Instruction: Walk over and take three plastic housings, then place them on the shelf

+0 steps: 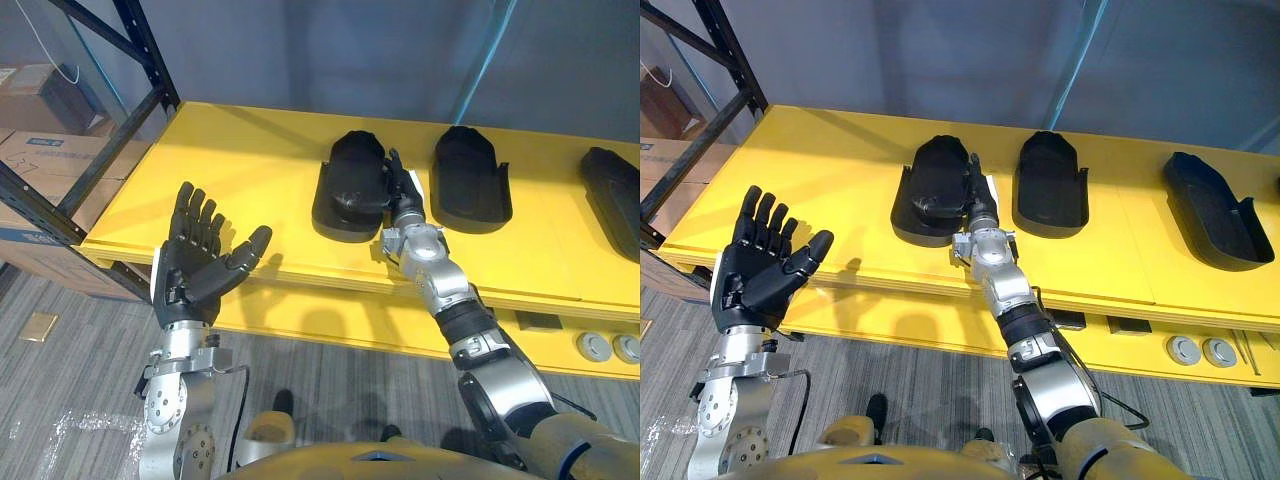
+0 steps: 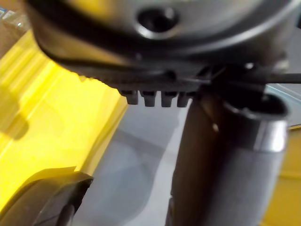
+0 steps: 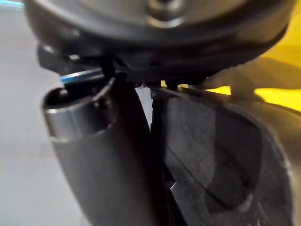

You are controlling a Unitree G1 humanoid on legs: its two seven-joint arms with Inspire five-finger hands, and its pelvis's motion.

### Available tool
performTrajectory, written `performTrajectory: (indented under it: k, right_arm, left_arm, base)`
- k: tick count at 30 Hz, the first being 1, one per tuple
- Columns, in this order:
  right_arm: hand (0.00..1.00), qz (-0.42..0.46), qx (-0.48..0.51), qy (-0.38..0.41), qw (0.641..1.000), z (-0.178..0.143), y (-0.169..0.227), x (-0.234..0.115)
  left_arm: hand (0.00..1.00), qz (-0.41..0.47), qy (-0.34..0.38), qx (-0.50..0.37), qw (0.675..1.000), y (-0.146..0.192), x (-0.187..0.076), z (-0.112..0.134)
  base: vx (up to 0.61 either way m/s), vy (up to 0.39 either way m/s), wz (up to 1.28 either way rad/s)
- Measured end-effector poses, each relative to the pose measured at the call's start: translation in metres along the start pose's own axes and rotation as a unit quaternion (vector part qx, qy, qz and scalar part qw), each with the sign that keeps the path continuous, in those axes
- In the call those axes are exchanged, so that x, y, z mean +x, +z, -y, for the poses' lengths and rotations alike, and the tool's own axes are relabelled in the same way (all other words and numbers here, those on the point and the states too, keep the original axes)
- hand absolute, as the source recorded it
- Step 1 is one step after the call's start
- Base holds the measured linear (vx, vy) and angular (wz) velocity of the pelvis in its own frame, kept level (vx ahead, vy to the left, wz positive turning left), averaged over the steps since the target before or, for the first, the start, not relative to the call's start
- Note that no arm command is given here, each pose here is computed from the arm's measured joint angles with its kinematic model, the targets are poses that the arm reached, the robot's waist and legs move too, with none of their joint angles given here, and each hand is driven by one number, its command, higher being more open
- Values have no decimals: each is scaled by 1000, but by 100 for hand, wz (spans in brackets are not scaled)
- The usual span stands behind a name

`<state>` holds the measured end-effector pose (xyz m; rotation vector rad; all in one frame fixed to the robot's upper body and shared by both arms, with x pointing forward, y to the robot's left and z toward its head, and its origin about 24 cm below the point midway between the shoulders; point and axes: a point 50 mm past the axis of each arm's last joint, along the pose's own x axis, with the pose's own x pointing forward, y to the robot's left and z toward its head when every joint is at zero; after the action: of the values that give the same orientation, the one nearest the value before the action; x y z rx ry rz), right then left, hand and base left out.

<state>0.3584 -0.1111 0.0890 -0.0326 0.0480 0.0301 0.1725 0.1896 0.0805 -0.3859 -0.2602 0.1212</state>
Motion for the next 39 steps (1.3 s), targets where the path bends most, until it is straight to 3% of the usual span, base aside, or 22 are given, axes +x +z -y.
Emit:
performTrajectory:
  k: [10,14,18,23,26,31,39]
  right_arm:
    - [100,6,-12,10,1000,4,4,6]
    - [100,38,-40,-34,998,5,9,6]
    - [100,160,-42,-58,984,-13,39,-23]
    - [100,344,-33,14,938,-39,98,-76]
    - [100,379,-35,66,922,-41,103,-102]
    - [100,298,-18,226,927,-56,63,-129]
    - [100,185,69,286,937,-59,16,-156]
  left_arm:
    - [100,-8,-10,-6,1000,-3,0,4]
    - [100,-12,-16,-10,1000,-5,0,7]
    - [100,-28,-15,-18,999,-14,-2,11]
    - [100,-51,-3,-18,999,-24,-6,7]
    - [100,-53,-3,-12,999,-23,-7,5]
    - [100,-59,4,-7,998,-22,-12,2]
    - [100,-43,13,-3,999,-7,-22,3]
  base:
    - [0,0,1]
    - [0,0,0]
    - [10,-1,-4]
    - [35,2,-10]
    - [9,7,-13]
    - [-7,1,-9]
    - [0,0,0]
